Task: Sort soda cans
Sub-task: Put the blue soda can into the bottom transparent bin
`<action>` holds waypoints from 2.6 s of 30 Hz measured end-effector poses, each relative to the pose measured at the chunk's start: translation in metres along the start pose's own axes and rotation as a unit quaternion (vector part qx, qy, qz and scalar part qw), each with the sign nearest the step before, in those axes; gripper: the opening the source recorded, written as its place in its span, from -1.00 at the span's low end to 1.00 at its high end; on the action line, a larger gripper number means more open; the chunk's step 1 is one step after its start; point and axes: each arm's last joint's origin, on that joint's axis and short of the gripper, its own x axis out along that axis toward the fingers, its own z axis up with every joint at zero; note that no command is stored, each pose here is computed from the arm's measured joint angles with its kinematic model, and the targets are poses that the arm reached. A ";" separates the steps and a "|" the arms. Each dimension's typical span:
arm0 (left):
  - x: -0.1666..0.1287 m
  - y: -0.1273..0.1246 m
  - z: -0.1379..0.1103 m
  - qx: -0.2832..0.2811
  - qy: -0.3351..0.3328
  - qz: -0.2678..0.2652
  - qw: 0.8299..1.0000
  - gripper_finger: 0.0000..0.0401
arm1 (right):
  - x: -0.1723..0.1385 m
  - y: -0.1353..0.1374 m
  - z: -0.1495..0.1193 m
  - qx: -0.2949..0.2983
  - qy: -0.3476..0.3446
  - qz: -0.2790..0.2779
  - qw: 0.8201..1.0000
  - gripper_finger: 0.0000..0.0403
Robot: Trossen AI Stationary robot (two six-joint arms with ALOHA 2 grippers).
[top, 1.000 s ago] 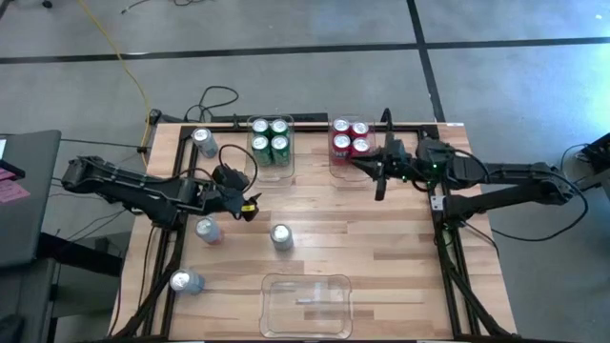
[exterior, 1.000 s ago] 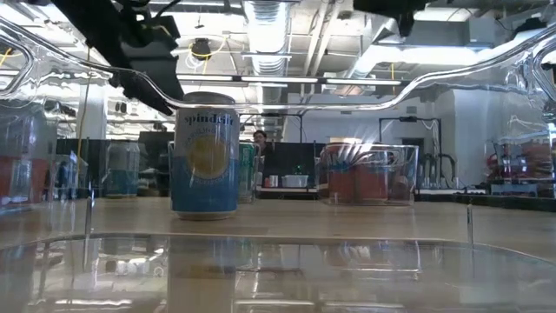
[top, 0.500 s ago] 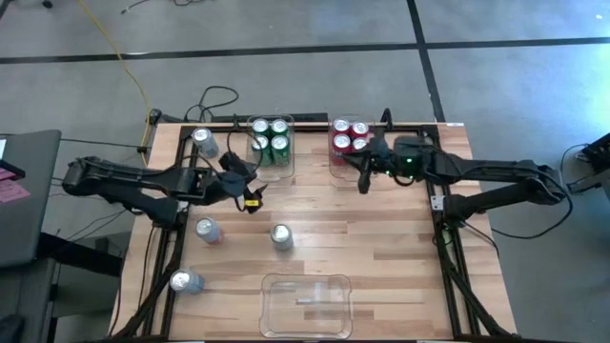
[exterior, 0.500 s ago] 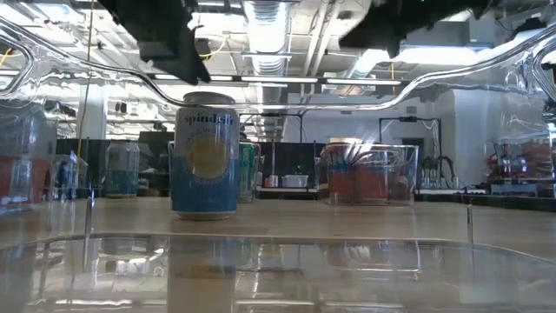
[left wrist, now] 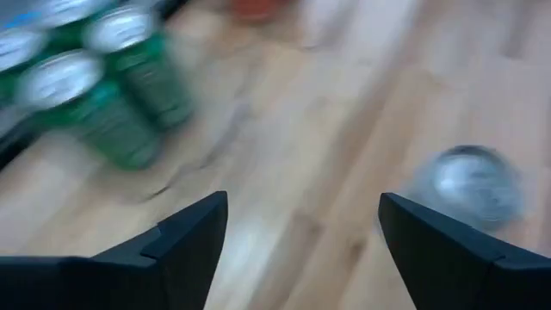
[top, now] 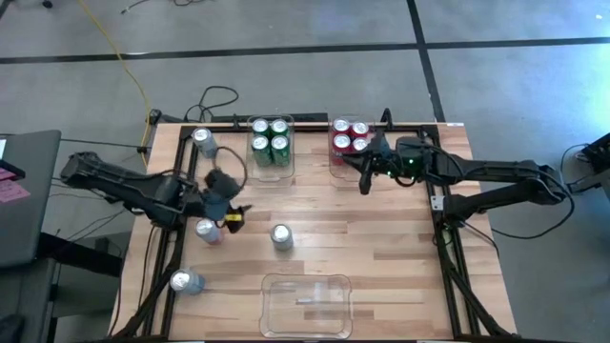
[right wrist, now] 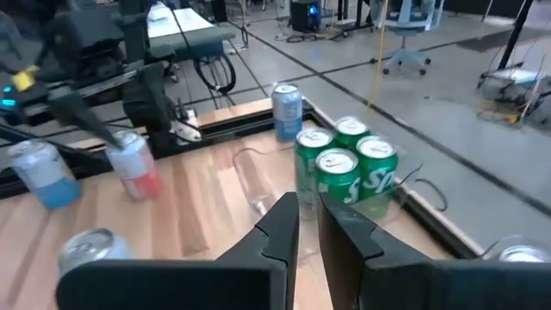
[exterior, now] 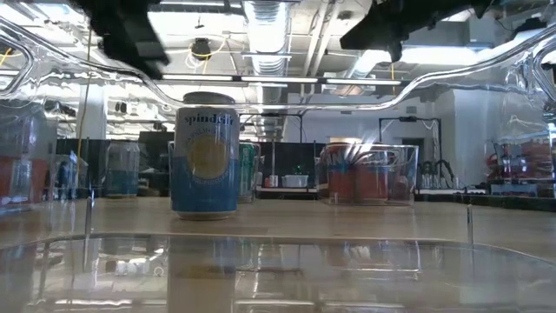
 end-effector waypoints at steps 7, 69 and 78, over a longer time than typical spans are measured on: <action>-0.015 0.028 -0.015 -0.103 0.010 0.111 0.988 0.42 | 0.001 0.016 -0.001 -0.001 -0.007 0.035 0.999 -0.67; 0.008 -0.019 0.001 0.049 0.049 -0.157 0.985 0.59 | -0.034 0.026 0.015 -0.022 -0.058 0.076 0.995 -0.67; 0.046 -0.054 0.002 0.161 0.021 -0.194 0.968 0.59 | -0.052 0.032 0.017 -0.026 -0.065 0.102 0.992 -0.67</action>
